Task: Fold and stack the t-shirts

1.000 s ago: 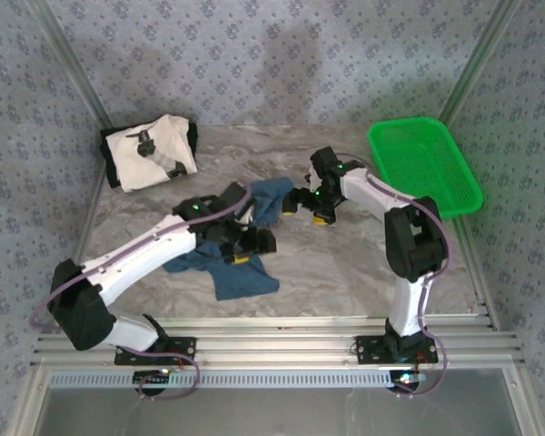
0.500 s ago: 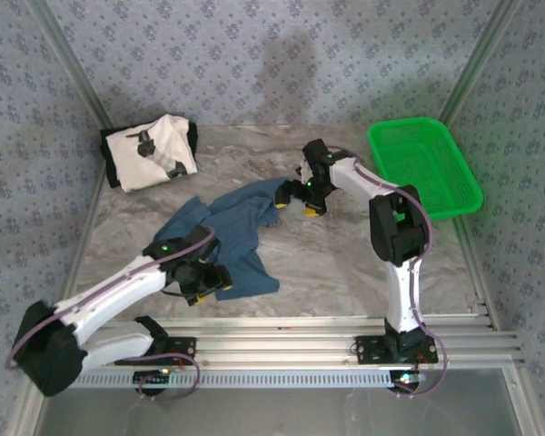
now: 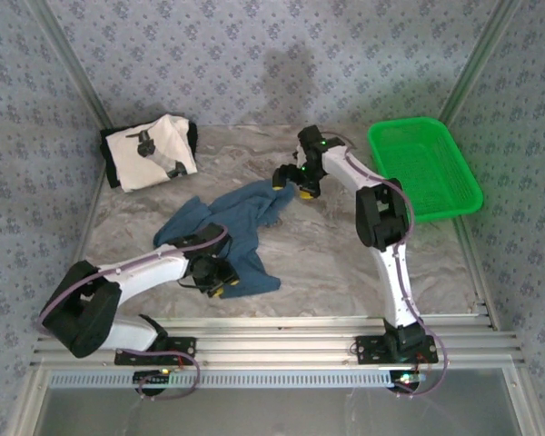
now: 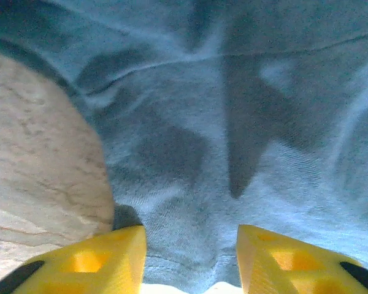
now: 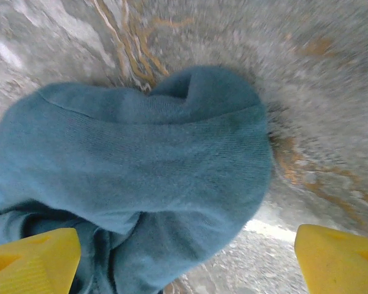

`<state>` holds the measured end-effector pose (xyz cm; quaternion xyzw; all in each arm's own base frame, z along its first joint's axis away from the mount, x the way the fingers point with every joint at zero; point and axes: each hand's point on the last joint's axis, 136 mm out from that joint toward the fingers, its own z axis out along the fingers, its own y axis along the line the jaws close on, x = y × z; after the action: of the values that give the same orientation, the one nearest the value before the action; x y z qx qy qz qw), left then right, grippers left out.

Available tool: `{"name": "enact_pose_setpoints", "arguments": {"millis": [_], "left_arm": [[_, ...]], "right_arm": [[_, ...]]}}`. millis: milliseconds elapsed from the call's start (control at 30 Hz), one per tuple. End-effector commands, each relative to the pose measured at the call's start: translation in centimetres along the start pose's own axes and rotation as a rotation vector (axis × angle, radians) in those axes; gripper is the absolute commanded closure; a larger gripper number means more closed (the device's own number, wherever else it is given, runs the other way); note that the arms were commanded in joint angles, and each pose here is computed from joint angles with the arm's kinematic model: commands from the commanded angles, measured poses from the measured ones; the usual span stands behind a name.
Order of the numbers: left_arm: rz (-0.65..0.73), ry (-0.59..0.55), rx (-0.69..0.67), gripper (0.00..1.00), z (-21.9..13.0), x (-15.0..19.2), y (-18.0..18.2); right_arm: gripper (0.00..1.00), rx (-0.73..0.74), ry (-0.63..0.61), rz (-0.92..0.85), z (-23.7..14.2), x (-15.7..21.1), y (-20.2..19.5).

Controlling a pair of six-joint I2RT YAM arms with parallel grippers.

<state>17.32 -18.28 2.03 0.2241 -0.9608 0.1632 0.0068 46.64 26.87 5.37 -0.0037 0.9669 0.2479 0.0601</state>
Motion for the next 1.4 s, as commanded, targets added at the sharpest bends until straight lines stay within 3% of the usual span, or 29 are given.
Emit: {"name": "enact_pose_setpoints", "arguments": {"millis": [0,100,133,200,267,300,333,500,567,767,933,1067,1200,1367], "left_arm": [[0.024,0.009,0.017,0.72,0.6,-0.2,-1.2],[0.042,0.005,0.018,1.0,0.7,-0.5,-1.4],[0.05,-0.012,0.019,1.0,-0.1,-0.9,-1.6],[0.08,-0.083,0.032,1.0,-3.2,-2.1,-2.1],[0.092,-0.162,0.039,1.0,-7.5,-3.3,-1.7],[0.089,-0.206,0.05,1.0,-10.0,-4.1,-1.3],[0.082,-0.254,0.07,1.0,-12.4,-4.7,-1.0],[0.064,-0.503,0.177,1.0,-24.7,-6.5,-0.4],[0.082,-0.565,0.213,1.0,-27.9,-6.9,-1.0],[0.166,-0.683,0.362,1.0,-35.2,-8.3,-5.7],[0.23,-0.787,0.472,1.0,-40.4,-8.2,-8.2],[0.282,-0.795,0.58,1.0,-42.7,-8.0,-10.8],[0.3,-0.799,0.652,1.0,-43.6,-9.0,-13.1],[0.4,-0.81,0.726,1.0,-46.2,-10.8,-17.6]], "right_arm": [[0.1,0.016,0.052,0.016,2.2,1.4,0.8],[0.16,0.014,0.089,0.027,3.9,2.3,1.8],[0.23,0.017,0.096,0.03,4.3,2.4,1.9],[0.49,0.018,0.086,0.058,4.8,2.0,1.8],[0.83,0.038,0.032,0.066,4.1,0.7,1.2],[0.96,0.029,-0.013,0.079,3.1,-0.4,1.1],[1.0,0.016,-0.062,0.083,2.0,-1.6,1.2],[1.0,-0.034,-0.338,0.091,-9.3,-6.2,1.2],[1.0,-0.048,-0.412,0.087,-14.2,-6.8,0.8],[1.0,-0.087,-0.46,0.093,-25.4,-4.5,-0.6],[1.0,-0.129,-0.521,-0.017,-32.2,-0.2,1.1],[1.0,-0.184,-0.631,-0.012,-38.1,1.2,1.0],[1.0,-0.295,-0.708,-0.041,-41.5,0.6,1.9],[1.0,-0.317,-0.777,-0.058,-45.1,-1.9,2.8]]}}
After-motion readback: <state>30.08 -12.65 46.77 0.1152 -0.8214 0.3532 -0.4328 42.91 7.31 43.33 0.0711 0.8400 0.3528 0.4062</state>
